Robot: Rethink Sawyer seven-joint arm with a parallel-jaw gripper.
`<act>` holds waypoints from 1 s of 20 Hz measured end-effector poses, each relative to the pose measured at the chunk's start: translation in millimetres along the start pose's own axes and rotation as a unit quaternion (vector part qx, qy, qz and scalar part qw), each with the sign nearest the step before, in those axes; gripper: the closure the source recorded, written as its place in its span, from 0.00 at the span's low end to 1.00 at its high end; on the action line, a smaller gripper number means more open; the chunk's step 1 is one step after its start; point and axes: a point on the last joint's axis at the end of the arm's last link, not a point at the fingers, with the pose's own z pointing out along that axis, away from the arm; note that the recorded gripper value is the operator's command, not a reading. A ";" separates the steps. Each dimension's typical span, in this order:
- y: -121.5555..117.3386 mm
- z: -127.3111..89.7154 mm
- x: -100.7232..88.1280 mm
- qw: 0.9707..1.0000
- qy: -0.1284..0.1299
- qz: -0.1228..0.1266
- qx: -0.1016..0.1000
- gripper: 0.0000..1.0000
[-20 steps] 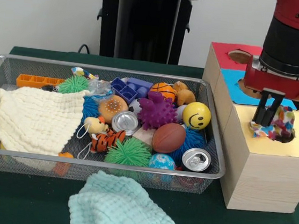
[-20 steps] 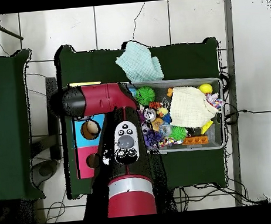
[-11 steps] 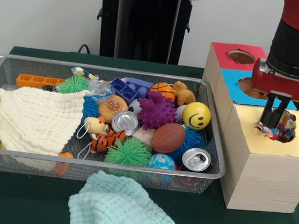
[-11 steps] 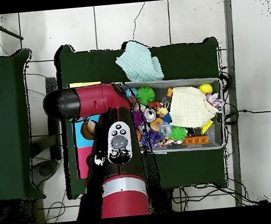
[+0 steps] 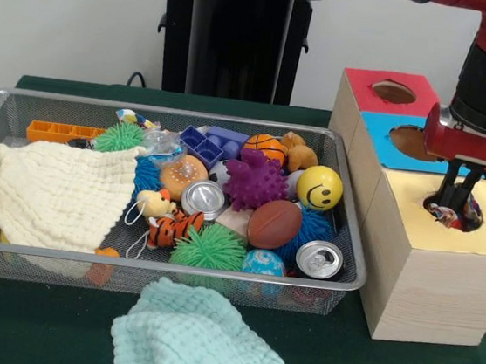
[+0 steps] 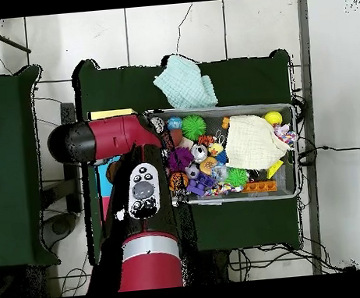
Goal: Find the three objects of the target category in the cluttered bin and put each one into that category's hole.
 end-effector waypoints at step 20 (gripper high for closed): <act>1.4 50.5 -31.0 0.998 -0.055 0.019 -0.039 1.00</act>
